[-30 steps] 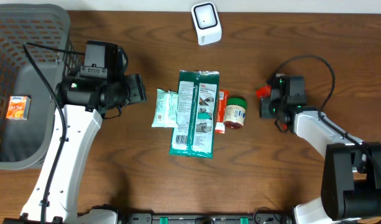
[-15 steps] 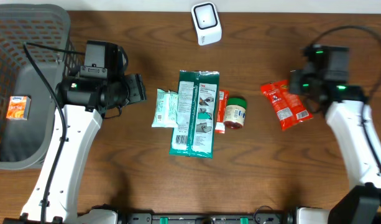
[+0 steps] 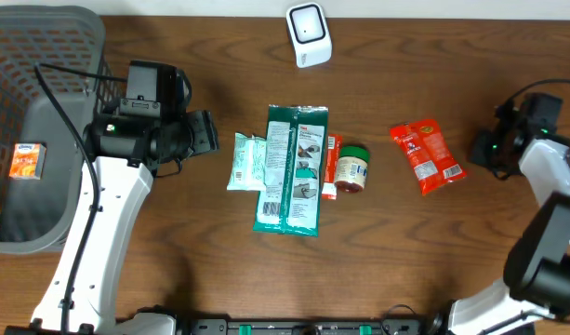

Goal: Scan the item barcode
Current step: 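Lower the red bag beside the jar and release, withdraw right gripper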

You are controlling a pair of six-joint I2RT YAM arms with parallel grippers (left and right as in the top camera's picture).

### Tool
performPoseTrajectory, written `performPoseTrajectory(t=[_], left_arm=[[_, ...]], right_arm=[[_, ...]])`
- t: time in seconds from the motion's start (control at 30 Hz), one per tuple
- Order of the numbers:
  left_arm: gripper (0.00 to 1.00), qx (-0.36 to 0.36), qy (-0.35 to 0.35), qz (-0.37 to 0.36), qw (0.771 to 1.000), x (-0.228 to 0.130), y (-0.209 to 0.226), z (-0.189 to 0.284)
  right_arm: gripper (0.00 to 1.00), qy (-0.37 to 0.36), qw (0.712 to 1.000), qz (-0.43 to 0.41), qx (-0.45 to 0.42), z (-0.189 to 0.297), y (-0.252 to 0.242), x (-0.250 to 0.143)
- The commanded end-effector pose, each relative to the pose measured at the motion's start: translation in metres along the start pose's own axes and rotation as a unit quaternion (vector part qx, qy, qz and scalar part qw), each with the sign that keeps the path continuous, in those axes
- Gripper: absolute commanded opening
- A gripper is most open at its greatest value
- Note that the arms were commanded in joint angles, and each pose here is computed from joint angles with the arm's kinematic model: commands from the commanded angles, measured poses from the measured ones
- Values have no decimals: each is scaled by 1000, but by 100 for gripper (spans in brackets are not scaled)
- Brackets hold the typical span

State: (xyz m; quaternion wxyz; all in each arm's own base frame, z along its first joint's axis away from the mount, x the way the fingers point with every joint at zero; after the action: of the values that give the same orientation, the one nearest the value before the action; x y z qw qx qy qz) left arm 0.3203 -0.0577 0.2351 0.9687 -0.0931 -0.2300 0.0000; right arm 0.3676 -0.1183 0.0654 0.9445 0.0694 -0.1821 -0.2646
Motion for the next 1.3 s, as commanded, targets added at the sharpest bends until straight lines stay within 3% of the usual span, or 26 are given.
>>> performPoseTrajectory(t=[0.0,0.43,0.6,0.87,1.1,1.23,1.27], left_arm=[[65,5,4,0,1000,-2,2,-2],[65,5,4,0,1000,-2,1,-2],[65,5,4,0,1000,-2,1,-2],[65,4,-2,0,1000,0,1,-2],[65,5,0,0,1000,-1,1,-2],[65,8,-1,-9,1000,1,3,4],[71,7,-7,-9,1000,5,2,9]], right_arm=[[5,41,997,15,64,-17,20,-16],[8,116,986,70,94,-31,85,-63],[8,141,987,26,70,-31,89,-76],[11,162,981,39,98,-27,98,-85],[18,142,984,81,72,-25,90,-75],[33,129,986,75,74,-3,96,-53],[40,122,986,81,76,7,99,-42]])
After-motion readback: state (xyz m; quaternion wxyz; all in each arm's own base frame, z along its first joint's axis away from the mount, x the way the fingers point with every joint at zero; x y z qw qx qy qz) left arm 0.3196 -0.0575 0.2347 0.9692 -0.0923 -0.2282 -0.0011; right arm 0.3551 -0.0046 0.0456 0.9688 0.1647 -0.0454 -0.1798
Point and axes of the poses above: each gripper's point midway between its finger pads, its own z axis back along the fingers, its own y axis along the line the jaws close on, x = y × z, the point moved 4 cm from there along z, back along the fingers, and after that the axes turned 11 degrees about -z, right-handed, at the moved point
